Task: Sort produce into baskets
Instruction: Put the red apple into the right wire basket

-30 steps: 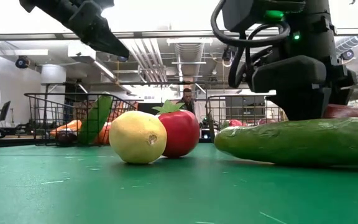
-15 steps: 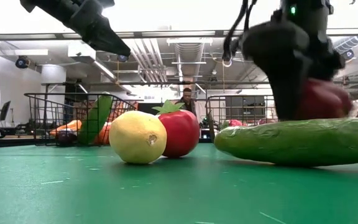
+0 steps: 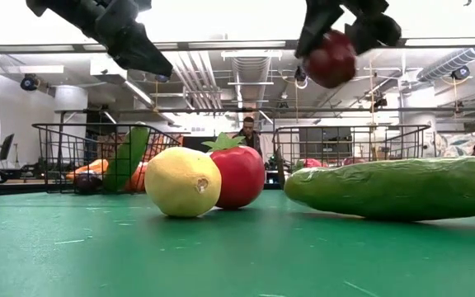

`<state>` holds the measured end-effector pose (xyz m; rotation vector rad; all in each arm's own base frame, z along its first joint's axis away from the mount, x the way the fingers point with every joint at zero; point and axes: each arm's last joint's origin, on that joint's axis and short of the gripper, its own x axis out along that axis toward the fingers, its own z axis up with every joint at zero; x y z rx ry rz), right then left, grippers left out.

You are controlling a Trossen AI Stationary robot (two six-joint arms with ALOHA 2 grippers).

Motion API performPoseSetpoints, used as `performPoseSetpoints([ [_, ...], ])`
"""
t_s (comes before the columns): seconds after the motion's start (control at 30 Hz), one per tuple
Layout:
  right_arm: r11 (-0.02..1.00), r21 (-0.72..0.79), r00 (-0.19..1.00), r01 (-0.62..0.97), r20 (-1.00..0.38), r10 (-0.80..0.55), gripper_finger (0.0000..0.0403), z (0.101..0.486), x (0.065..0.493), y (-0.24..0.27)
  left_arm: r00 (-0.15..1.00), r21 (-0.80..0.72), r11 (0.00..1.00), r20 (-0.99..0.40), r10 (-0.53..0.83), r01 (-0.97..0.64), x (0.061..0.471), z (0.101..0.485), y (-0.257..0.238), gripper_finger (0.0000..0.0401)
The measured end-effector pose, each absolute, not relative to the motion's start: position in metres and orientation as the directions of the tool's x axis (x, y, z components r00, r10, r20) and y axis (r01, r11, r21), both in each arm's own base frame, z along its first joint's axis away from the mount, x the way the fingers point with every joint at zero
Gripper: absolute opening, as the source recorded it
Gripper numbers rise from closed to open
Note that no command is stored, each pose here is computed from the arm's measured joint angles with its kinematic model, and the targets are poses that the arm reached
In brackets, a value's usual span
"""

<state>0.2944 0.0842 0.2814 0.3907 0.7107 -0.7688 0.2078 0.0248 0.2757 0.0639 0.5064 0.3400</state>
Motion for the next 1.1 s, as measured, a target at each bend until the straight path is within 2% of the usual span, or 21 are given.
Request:
performPoseSetpoints([
  [0.17,0.682,0.031,0.559,0.731,-0.6,-0.572,0.0321,0.296,0.298,0.073,0.808,0.131,0.942,-0.486,0.334,-0.31,0.207,0.274,0.025,0.0183],
  [0.47,0.71,-0.048,0.607,0.703,-0.48,-0.634,0.0321,0.309,0.319,0.045,0.757,0.106,0.938,-0.564,0.329,-0.329,0.202,0.266,0.024,0.0183],
  [0.57,0.681,-0.094,0.573,0.726,-0.466,-0.675,0.0323,0.31,0.322,0.025,0.746,0.092,0.938,-0.581,0.324,-0.335,0.2,0.264,0.023,0.0183],
  [0.8,0.527,-0.173,0.401,0.832,-0.468,-0.787,0.0322,0.306,0.32,-0.042,0.749,0.07,0.947,-0.595,0.291,-0.313,0.2,0.263,0.014,0.0183],
  [0.97,0.439,-0.166,0.307,0.883,-0.504,-0.808,0.0324,0.298,0.312,-0.079,0.751,0.054,0.953,-0.603,0.269,-0.298,0.2,0.262,0.008,0.0183],
  [1.1,0.414,-0.184,0.272,0.891,-0.513,-0.814,0.0325,0.291,0.307,-0.088,0.745,0.046,0.954,-0.614,0.26,-0.295,0.199,0.261,0.006,0.0183],
])
